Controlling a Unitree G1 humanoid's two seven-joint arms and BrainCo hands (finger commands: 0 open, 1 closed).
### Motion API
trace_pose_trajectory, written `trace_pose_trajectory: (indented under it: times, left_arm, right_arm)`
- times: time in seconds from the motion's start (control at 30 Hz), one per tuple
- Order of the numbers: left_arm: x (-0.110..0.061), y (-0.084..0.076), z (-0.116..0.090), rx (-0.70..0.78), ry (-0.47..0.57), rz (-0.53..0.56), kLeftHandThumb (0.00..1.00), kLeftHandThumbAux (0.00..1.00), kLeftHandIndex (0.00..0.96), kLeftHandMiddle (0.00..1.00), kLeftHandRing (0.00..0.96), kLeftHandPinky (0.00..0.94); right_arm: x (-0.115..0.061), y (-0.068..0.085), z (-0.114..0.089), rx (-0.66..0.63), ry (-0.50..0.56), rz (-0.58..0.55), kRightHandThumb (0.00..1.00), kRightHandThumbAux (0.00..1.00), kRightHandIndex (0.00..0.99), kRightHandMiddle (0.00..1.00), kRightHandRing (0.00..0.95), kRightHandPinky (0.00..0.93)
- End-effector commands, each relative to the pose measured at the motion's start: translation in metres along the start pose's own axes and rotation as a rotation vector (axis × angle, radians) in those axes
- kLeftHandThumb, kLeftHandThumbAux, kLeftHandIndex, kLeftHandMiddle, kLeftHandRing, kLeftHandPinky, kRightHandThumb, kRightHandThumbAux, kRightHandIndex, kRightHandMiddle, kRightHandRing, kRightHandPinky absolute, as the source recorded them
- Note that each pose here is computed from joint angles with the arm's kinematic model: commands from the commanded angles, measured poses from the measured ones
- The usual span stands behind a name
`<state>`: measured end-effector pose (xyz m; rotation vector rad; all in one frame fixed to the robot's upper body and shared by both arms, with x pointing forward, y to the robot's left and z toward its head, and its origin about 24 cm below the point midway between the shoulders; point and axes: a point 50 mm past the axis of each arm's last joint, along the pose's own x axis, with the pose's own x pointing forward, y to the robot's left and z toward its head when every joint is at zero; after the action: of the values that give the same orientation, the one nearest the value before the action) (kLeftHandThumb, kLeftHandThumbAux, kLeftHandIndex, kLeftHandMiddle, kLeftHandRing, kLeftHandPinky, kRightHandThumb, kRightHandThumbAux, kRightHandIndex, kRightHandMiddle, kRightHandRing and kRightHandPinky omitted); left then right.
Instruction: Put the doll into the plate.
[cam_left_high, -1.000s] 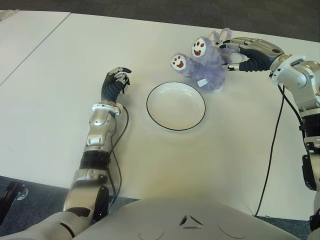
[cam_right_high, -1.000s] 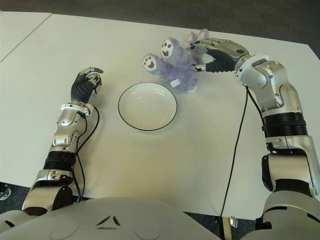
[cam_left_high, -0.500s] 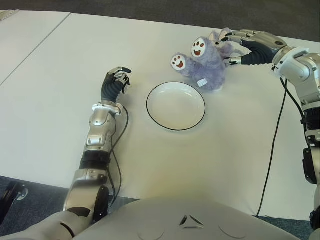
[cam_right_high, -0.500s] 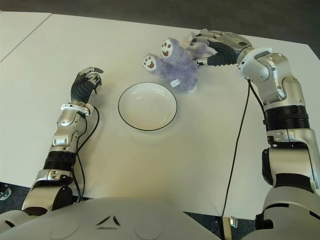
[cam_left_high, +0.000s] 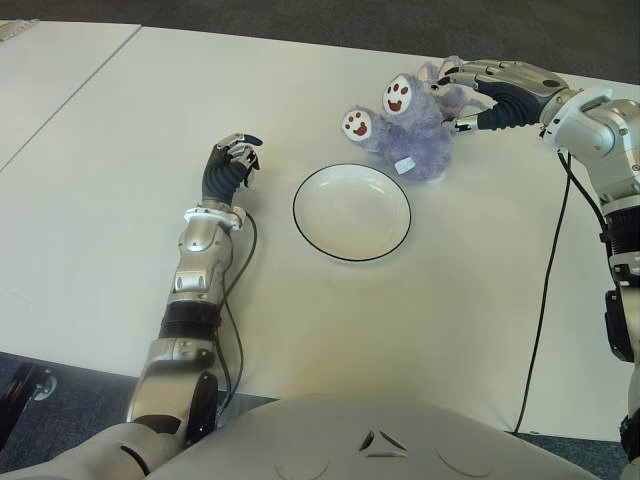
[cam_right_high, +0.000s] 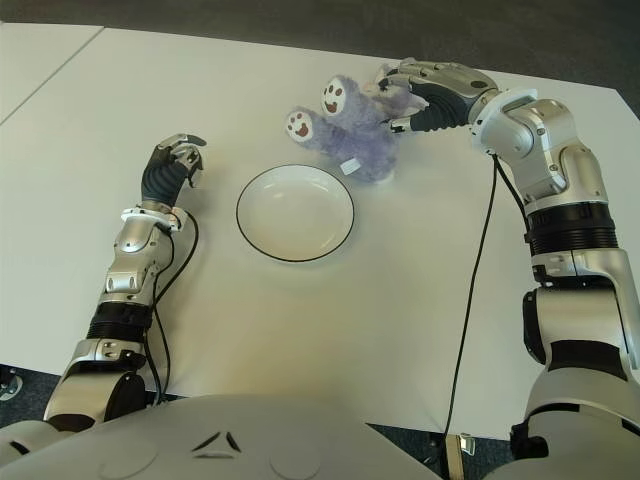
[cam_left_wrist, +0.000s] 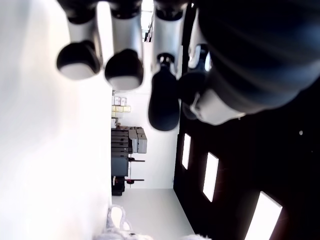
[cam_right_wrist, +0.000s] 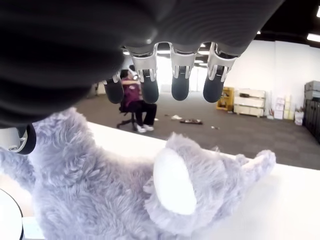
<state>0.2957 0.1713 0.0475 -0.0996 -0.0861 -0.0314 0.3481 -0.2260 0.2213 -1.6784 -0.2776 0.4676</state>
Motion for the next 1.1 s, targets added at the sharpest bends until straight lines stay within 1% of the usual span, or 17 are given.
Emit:
trace_pose_trajectory:
  times: [0.03, 0.2, 0.43, 0.6, 0.77, 1.1]
  left_arm:
    - [-0.020, -0.007, -0.030, -0.051, 0.110, 0.030, 0.711, 0.705, 0.444, 0.851, 0.871, 0.869]
    - [-0.020, -0.008, -0.030, -0.052, 0.107, 0.028, 0.711, 0.705, 0.444, 0.850, 0.871, 0.868]
    - [-0.022, -0.008, -0.029, -0.056, 0.102, 0.031, 0.711, 0.706, 0.443, 0.850, 0.870, 0.866]
    - [-0.022, -0.008, -0.029, -0.058, 0.099, 0.033, 0.711, 0.706, 0.443, 0.847, 0.869, 0.868]
    - [-0.023, -0.008, -0.028, -0.053, 0.093, 0.036, 0.711, 0.706, 0.443, 0.848, 0.870, 0.869]
    - [-0.024, -0.009, -0.027, -0.059, 0.089, 0.051, 0.712, 0.705, 0.443, 0.848, 0.869, 0.868]
  right_arm:
    - [0.005, 0.010, 0.007, 0.012, -0.017, 0.051, 0.358, 0.259, 0.000, 0.000, 0.000, 0.000]
    - [0.010, 0.022, 0.012, 0.032, -0.020, 0.112, 0.384, 0.249, 0.000, 0.000, 0.000, 0.000]
    - [0.016, 0.035, 0.016, 0.054, -0.028, 0.163, 0.406, 0.235, 0.000, 0.000, 0.000, 0.000]
    - [0.019, 0.042, 0.017, 0.062, -0.026, 0.195, 0.412, 0.227, 0.000, 0.000, 0.000, 0.000]
    - [0.024, 0.053, 0.019, 0.059, -0.021, 0.233, 0.406, 0.229, 0.000, 0.000, 0.000, 0.000]
    - [0.024, 0.065, 0.019, 0.064, -0.021, 0.273, 0.386, 0.235, 0.000, 0.000, 0.000, 0.000]
